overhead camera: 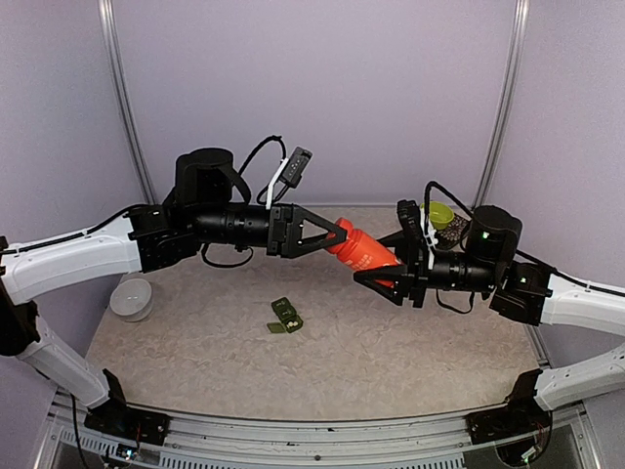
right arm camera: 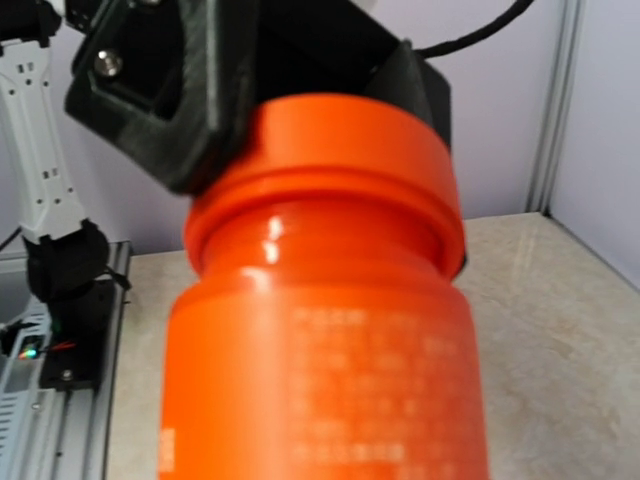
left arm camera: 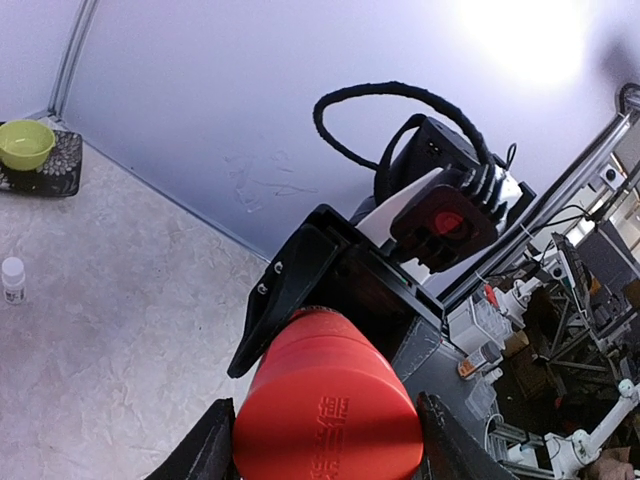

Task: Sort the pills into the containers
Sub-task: Screw the lid of the pill bottle onto the pill bottle.

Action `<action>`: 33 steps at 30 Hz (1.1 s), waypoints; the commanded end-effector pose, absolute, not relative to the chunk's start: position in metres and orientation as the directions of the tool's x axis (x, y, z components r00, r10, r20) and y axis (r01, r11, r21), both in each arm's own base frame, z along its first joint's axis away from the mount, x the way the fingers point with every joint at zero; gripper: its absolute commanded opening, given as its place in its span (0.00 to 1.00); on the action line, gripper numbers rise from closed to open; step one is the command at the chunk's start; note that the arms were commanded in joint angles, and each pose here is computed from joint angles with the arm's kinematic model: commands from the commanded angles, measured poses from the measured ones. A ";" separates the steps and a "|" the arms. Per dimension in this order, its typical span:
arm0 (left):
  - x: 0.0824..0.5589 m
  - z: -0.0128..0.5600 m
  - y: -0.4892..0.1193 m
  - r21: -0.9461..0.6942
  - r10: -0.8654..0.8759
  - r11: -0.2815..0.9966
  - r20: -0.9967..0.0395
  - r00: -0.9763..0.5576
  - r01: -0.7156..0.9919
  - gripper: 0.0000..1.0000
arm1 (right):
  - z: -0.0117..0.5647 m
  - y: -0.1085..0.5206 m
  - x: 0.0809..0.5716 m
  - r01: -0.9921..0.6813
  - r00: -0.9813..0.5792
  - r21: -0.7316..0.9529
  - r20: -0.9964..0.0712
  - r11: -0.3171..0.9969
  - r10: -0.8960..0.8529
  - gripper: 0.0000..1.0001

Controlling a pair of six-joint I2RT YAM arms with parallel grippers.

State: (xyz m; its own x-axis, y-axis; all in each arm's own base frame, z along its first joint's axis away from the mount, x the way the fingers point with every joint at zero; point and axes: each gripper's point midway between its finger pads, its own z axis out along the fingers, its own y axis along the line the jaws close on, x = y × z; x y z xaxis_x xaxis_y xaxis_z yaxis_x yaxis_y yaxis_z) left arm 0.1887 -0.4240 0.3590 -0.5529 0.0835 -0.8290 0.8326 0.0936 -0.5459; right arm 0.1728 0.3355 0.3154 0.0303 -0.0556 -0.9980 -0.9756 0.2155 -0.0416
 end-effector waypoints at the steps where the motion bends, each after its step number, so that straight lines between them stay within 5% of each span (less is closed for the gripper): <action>1: 0.193 0.363 -0.435 -0.586 0.065 0.130 -0.800 -0.596 0.800 0.37 | 0.327 0.335 0.178 -0.961 0.101 -0.108 -0.994 0.254 -0.039 0.00; 12: 0.200 0.343 -0.444 -0.673 0.071 0.193 -0.716 -0.694 0.714 0.37 | 0.324 0.341 0.192 -0.925 0.137 -0.162 -0.986 0.343 -0.096 0.00; 24: 0.186 0.351 -0.460 -0.810 0.014 0.123 -0.577 -0.817 0.574 0.36 | 0.330 0.339 0.207 -0.833 0.220 -0.258 -0.966 0.490 -0.134 0.00; 33: 0.167 0.378 -0.459 -0.661 -0.022 0.080 -0.750 -0.661 0.746 0.36 | 0.338 0.348 0.191 -0.898 0.139 -0.144 -0.989 0.416 -0.043 0.00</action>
